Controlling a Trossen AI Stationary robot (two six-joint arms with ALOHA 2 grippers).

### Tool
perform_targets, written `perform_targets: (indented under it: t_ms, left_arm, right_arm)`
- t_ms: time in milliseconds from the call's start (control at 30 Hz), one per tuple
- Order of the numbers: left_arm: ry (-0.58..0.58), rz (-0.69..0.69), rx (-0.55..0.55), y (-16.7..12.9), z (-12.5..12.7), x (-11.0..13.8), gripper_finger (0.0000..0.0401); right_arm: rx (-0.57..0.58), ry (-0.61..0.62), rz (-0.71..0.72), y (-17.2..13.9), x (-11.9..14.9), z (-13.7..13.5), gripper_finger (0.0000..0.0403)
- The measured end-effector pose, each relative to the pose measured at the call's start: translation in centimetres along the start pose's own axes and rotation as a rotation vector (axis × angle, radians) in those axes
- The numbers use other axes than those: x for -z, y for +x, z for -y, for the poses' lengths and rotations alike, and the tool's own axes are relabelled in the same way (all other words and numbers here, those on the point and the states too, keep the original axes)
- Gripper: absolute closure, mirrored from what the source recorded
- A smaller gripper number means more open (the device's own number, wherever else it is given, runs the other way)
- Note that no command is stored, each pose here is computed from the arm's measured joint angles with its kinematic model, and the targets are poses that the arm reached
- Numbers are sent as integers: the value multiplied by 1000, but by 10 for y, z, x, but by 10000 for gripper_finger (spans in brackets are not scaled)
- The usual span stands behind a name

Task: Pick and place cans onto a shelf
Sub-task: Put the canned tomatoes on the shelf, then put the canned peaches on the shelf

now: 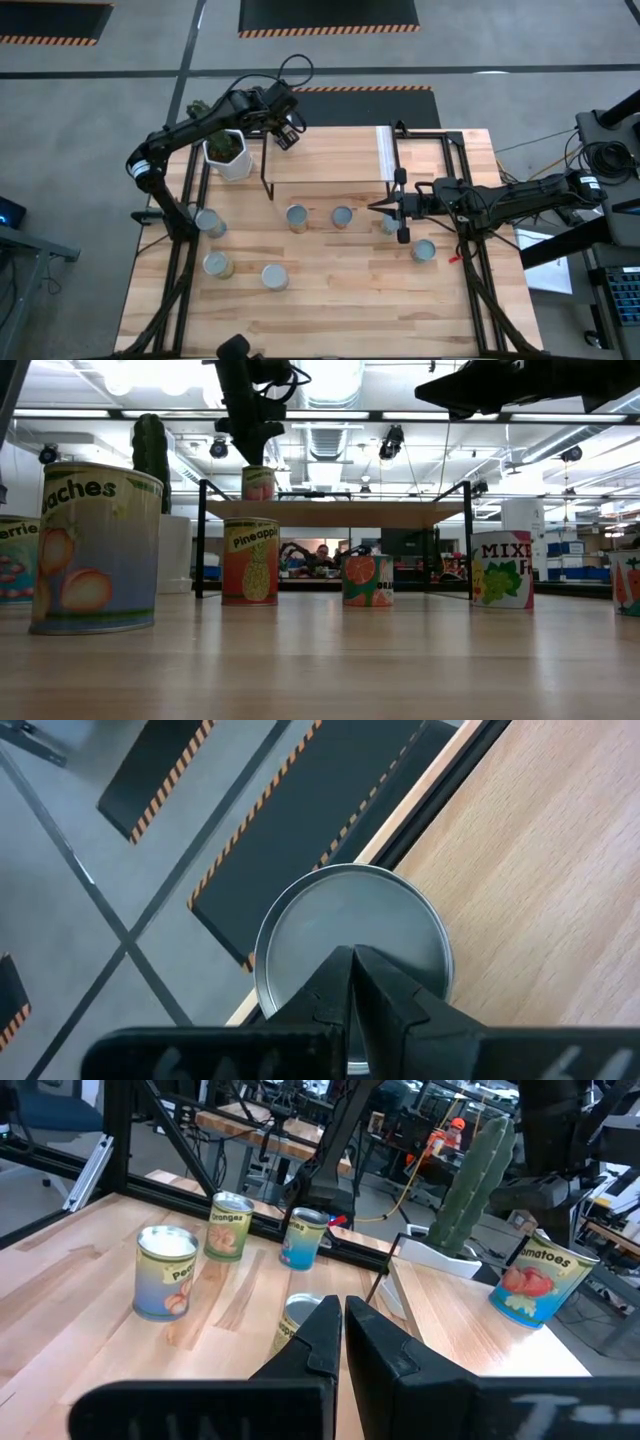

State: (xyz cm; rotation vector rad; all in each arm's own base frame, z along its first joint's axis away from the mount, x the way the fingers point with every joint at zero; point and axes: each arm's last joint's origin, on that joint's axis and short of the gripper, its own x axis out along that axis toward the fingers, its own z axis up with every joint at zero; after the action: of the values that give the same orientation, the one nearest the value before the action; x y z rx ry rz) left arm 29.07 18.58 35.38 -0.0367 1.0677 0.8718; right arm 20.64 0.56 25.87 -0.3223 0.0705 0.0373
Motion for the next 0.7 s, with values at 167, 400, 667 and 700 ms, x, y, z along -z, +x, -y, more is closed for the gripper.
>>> perform_targets:
  t_ms: [167, 400, 667, 700]
  left_arm:
    - [7, 50, 22, -19, 4, 2, 401]
    - [39, 184, 125, -70, 40, 9, 401]
    - [314, 468, 351, -128, 131, 45, 401]
    - [329, 507, 378, -134, 138, 51, 401]
  right_arm:
    - [0, 0, 0, 0, 0, 0, 394]
    - [1, 26, 0, 0, 0, 0, 394]
    - [84, 112, -97, 0, 1, 3, 394]
    - [80, 127, -109, 0, 0, 3, 394]
